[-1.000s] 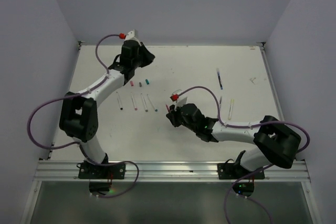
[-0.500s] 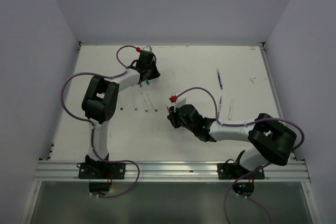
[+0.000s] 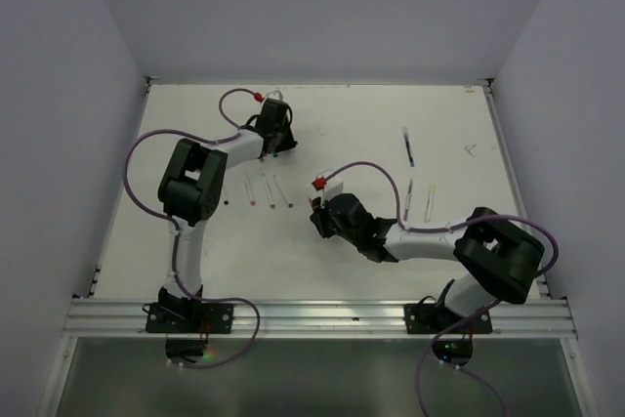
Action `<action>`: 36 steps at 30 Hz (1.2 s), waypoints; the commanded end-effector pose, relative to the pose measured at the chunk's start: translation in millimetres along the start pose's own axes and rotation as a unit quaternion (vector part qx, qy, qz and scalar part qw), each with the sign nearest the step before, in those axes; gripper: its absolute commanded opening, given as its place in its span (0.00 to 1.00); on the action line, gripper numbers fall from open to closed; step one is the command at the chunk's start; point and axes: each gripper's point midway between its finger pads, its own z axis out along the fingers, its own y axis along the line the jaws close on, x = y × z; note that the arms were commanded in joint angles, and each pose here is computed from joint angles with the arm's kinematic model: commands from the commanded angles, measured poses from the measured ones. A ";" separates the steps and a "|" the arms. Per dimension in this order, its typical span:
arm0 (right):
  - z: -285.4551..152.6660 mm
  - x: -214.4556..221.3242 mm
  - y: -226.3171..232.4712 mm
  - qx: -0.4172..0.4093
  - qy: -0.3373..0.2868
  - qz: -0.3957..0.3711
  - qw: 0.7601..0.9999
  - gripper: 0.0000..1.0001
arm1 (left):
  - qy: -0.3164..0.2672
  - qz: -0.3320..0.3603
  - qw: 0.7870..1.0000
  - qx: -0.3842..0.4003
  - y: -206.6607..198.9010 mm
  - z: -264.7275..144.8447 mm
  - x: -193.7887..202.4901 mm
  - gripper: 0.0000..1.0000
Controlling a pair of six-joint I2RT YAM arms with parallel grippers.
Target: Open the pen caps
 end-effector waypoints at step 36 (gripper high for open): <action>114.0 -45.5 -28.0 0.100 0.087 0.031 0.991 0.12 | -0.268 0.018 0.963 0.028 31.2 -333.0 -87.5 0.97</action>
